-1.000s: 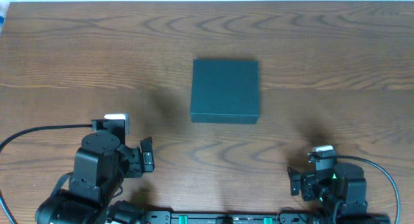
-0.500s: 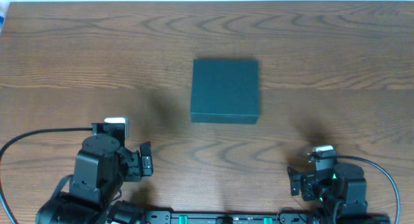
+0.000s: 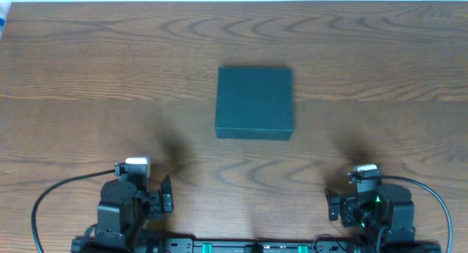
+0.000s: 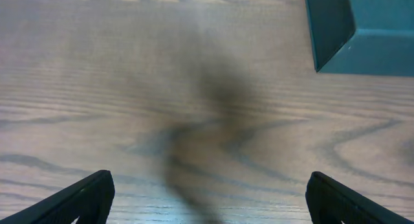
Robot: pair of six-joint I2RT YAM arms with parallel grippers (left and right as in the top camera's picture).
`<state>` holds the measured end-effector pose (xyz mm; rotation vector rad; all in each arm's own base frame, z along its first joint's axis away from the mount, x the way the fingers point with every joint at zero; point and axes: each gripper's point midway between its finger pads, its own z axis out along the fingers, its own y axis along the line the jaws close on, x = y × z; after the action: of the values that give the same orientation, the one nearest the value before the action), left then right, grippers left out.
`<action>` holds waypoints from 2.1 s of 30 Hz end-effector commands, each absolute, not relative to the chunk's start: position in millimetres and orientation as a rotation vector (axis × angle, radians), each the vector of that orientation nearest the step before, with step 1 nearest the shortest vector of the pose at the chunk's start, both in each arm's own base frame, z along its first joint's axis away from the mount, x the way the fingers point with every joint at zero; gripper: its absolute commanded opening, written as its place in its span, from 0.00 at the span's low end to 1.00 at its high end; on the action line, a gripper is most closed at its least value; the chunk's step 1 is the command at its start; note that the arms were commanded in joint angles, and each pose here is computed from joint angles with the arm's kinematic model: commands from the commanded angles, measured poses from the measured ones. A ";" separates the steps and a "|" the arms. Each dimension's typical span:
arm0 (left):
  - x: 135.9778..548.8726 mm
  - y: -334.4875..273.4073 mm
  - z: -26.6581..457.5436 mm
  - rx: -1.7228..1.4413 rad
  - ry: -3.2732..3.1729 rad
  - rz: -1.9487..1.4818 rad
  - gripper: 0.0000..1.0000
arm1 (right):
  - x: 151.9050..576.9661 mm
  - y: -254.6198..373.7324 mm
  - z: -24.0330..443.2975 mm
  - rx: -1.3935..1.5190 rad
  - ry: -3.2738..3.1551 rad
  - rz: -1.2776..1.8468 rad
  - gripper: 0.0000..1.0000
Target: Pack container
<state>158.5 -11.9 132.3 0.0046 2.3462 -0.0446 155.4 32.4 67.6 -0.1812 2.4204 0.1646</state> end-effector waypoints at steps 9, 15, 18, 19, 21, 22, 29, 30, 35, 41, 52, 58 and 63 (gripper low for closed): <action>152.6 -7.9 103.8 0.012 2.281 -0.029 0.96 | 155.2 30.1 65.8 -0.150 2.423 0.162 0.99; 147.2 -6.1 98.4 0.011 2.286 -0.021 0.96 | 155.2 30.1 65.8 -0.150 2.423 0.162 0.99; 142.0 -4.6 92.4 0.011 2.318 -0.011 0.96 | 155.2 30.1 65.8 -0.150 2.423 0.162 0.99; 140.5 -3.5 90.2 0.010 2.328 -0.003 0.96 | 155.2 30.1 65.8 -0.150 2.423 0.162 0.99; 138.9 -2.3 85.5 0.009 2.345 0.006 0.95 | 155.2 30.1 65.8 -0.150 2.423 0.162 0.99; 138.2 -2.3 82.2 0.014 2.355 0.009 0.95 | 155.2 30.1 65.8 -0.150 2.423 0.162 0.99; 138.9 -1.0 75.4 0.019 2.367 0.024 0.95 | 155.2 30.1 65.8 -0.150 2.423 0.162 0.99; 138.9 -1.0 75.4 0.020 2.367 0.025 0.96 | 155.2 30.1 65.8 -0.150 2.423 0.162 0.99; 138.9 -1.1 75.4 0.019 2.367 0.024 0.96 | 155.2 30.1 65.8 -0.150 2.423 0.162 0.99; 138.9 -1.1 75.4 0.020 2.367 0.024 0.96 | 155.2 30.1 65.8 -0.150 2.423 0.162 0.99; 138.9 -1.1 75.4 0.020 2.367 0.024 0.96 | 155.2 30.1 65.8 -0.150 2.423 0.162 0.99; 138.9 -1.1 75.4 0.020 2.367 0.024 0.96 | 155.2 30.1 65.8 -0.150 2.423 0.162 0.99; 138.9 -1.1 75.4 0.020 2.367 0.024 0.95 | 155.2 30.1 65.8 -0.150 2.423 0.162 0.99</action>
<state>143.0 -4.6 90.5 0.0075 2.3235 -0.0093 155.3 32.4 67.5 -0.1812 2.4204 0.1646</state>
